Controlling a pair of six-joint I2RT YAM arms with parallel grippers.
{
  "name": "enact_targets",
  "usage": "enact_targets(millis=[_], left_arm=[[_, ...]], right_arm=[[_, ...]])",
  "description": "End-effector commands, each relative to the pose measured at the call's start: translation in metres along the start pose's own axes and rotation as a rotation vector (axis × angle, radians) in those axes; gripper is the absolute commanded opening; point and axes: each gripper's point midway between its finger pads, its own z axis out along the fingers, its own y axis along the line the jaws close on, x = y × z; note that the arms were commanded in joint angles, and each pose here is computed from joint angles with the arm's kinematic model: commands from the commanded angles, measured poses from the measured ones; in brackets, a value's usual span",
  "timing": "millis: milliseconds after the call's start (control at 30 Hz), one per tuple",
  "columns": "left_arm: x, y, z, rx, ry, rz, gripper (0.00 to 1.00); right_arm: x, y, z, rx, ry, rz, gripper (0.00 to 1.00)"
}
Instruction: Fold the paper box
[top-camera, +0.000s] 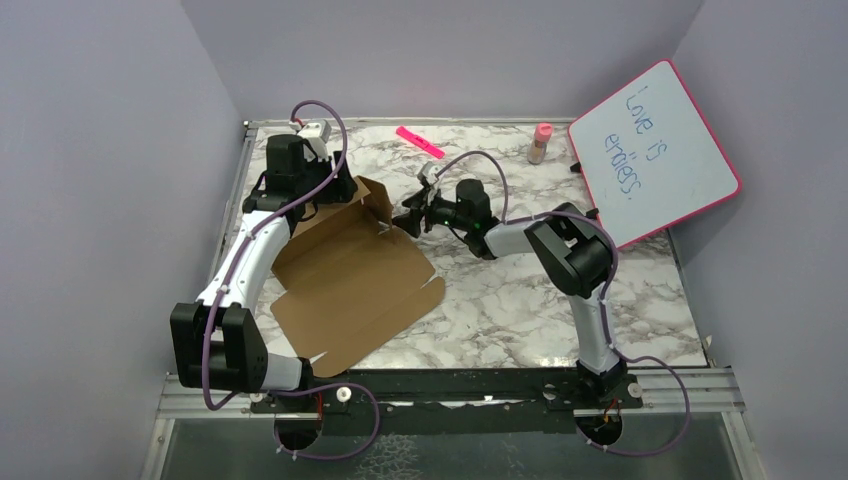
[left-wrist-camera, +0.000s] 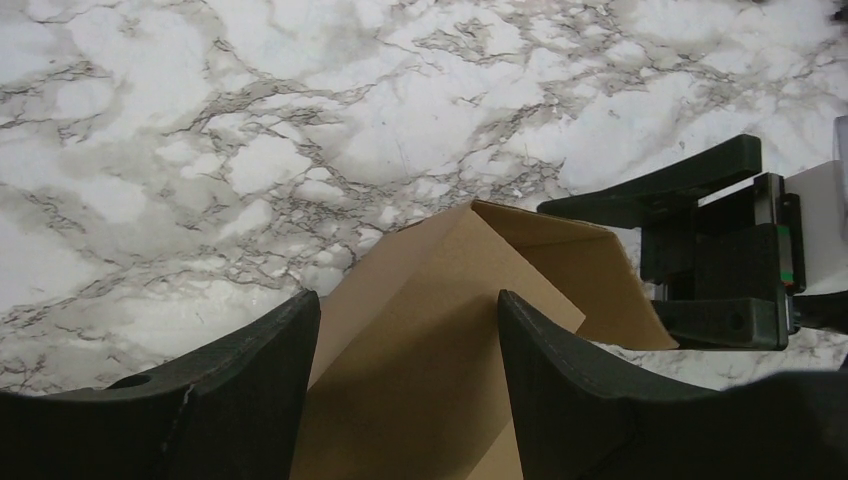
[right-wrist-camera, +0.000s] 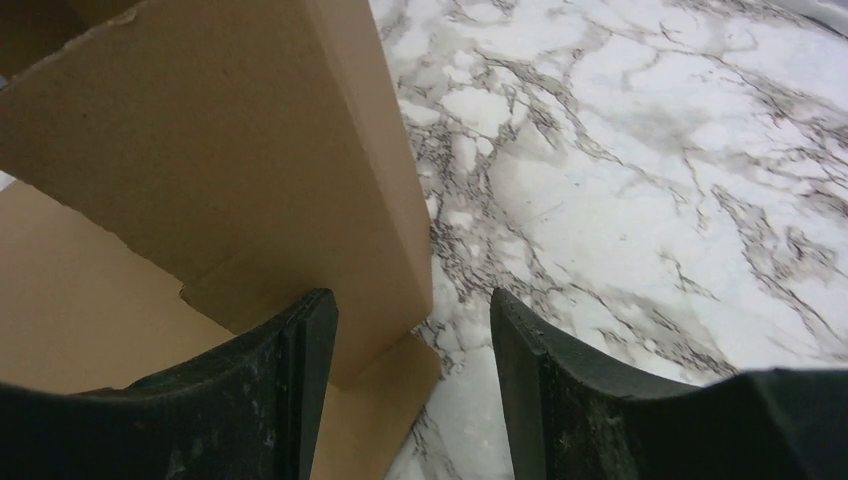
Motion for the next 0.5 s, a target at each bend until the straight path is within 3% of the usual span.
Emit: enact_targets(millis=[0, 467], left_arm=[[0.013, -0.021, 0.002, 0.137, 0.051, -0.009, 0.67], [0.018, -0.056, -0.004, 0.345, 0.093, -0.049, 0.67]], right_arm=[[-0.018, 0.019, 0.009, -0.073, -0.064, -0.017, 0.63], [-0.026, 0.028, 0.003, -0.090, -0.081, -0.022, 0.64]])
